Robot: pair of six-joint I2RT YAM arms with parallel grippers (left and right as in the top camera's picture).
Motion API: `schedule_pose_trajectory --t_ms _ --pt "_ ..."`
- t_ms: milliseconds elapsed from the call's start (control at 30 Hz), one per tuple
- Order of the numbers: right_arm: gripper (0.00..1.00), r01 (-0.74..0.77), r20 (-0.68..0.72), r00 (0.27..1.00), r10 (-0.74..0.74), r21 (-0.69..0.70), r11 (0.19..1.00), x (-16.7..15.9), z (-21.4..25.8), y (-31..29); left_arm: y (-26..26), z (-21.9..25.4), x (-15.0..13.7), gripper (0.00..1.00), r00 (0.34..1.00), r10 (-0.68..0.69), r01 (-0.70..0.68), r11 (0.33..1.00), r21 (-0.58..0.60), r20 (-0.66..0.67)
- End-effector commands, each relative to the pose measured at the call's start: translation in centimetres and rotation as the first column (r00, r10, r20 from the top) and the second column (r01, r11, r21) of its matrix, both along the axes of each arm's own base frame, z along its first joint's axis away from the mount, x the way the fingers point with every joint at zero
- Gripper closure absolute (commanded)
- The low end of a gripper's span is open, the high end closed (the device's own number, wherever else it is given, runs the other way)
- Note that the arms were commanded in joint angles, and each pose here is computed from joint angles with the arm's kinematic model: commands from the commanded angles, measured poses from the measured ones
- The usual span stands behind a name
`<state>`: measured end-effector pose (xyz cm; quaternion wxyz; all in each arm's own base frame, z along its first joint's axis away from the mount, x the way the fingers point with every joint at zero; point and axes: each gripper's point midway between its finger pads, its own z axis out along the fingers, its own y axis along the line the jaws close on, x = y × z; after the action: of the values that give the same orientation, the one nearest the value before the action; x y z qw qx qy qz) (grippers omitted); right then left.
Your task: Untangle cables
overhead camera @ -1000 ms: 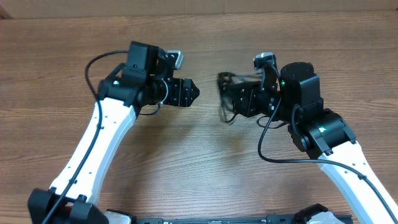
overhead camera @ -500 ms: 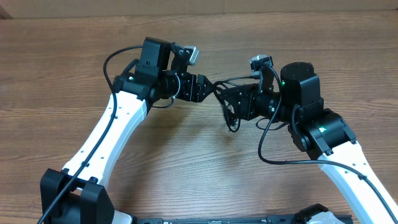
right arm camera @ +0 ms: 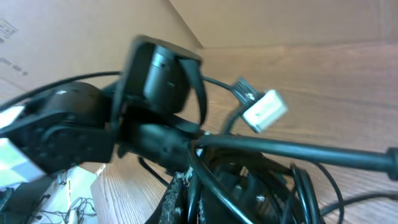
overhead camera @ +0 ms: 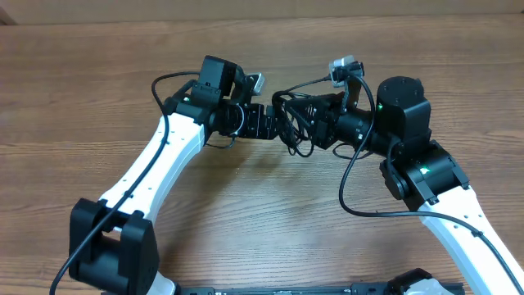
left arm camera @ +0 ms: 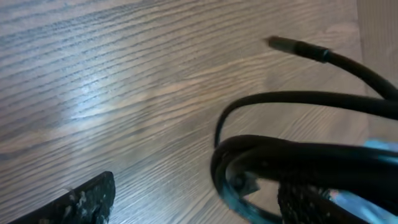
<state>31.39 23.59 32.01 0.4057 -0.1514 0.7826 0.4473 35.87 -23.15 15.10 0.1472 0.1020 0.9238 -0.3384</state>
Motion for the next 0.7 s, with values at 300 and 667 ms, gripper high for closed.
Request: schedule_pose_trajectory --t_ms 300,667 --pt "0.96 -0.014 -0.023 1.000 0.014 0.017 1.000 -0.6 0.8 0.1 -3.4 3.7 1.4 0.57 0.994 -0.064 0.083 0.973 -0.215 0.094" --pt "0.96 -0.048 -0.062 0.997 0.051 0.060 0.997 -1.3 1.1 0.6 -3.8 4.8 3.1 0.47 0.980 -0.043 0.087 0.972 -0.220 0.194"
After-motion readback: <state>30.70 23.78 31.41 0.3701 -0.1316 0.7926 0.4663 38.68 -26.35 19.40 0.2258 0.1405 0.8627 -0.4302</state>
